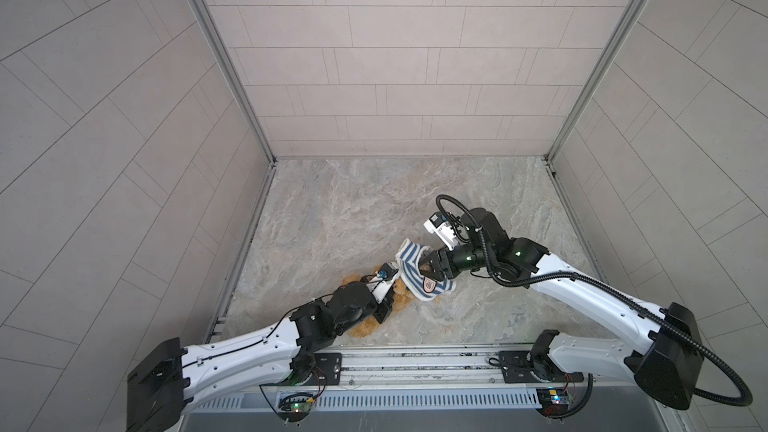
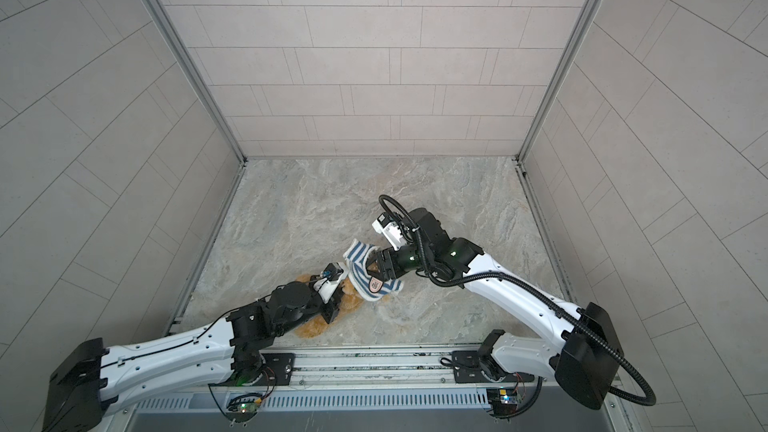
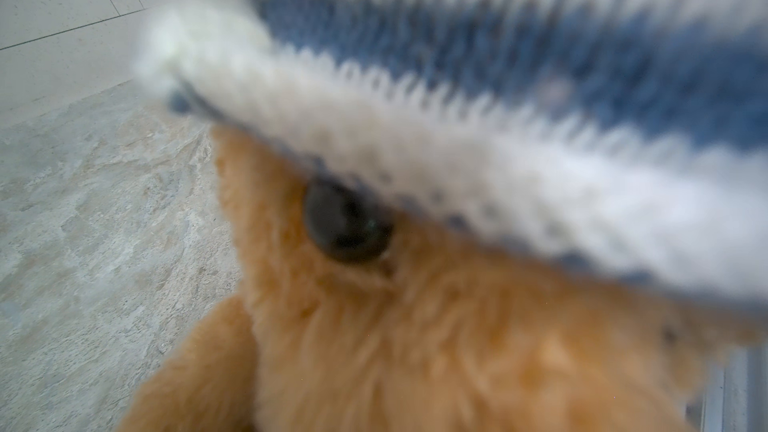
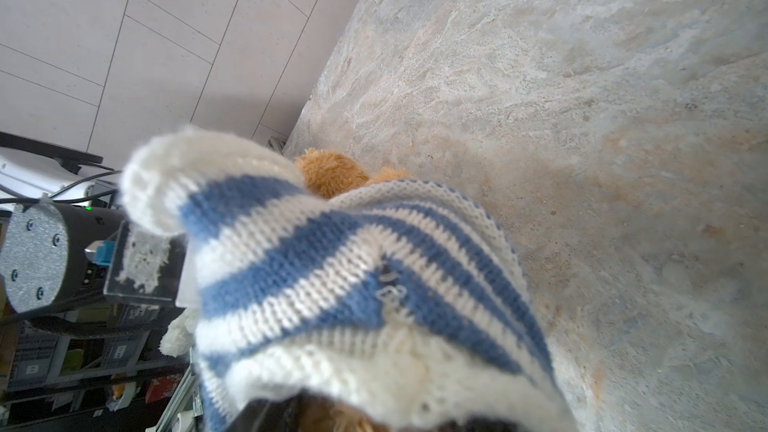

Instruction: Dress the teddy bear

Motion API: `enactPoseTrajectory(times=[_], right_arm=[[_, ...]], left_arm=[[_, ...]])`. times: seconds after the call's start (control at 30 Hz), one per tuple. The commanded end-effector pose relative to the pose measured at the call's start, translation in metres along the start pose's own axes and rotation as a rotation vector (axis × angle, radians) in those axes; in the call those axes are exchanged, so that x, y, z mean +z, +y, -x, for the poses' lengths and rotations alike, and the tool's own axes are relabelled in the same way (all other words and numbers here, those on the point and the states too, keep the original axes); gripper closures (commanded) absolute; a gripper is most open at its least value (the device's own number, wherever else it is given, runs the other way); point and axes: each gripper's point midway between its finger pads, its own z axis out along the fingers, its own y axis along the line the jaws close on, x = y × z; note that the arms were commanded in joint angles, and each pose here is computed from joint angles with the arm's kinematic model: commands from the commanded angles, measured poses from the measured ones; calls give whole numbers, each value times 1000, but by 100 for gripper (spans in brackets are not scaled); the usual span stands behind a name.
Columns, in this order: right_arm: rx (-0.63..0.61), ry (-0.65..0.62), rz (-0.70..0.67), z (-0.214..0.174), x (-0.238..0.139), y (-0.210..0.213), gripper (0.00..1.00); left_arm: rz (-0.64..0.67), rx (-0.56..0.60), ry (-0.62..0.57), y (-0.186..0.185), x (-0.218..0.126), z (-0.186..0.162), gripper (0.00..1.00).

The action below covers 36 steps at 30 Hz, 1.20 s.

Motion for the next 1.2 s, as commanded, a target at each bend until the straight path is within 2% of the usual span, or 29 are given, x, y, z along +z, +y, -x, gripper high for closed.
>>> enactPoseTrajectory(times=[0.0,0.13,0.3,0.47,0.6,0.73,0.9,1.17], right_arm=[[-52,0,46,10,-5,19,43],[-98,106,-60,-10,-12,4,44],[-104,160,-64,-28,-8,2,45],[-130,190,-62,-36,-3,5,53],[-144,205,-60,-41,-1,7,45],[-148,205,-59,-45,2,7,46],[-148,171,-62,-46,2,4,67],[-126,113,-36,-40,8,6,82]], left_arm=[[-15,11,-76,-5,-1,26,100],[-18,-13,-100,-5,-4,31,100],[-17,-25,-109,-5,-5,34,100],[-6,-31,-109,-3,-4,33,100],[4,-33,-116,-1,-6,36,100],[20,-41,-125,2,-7,39,100],[58,-62,-134,9,-8,39,100],[67,-62,-123,10,-4,35,100]])
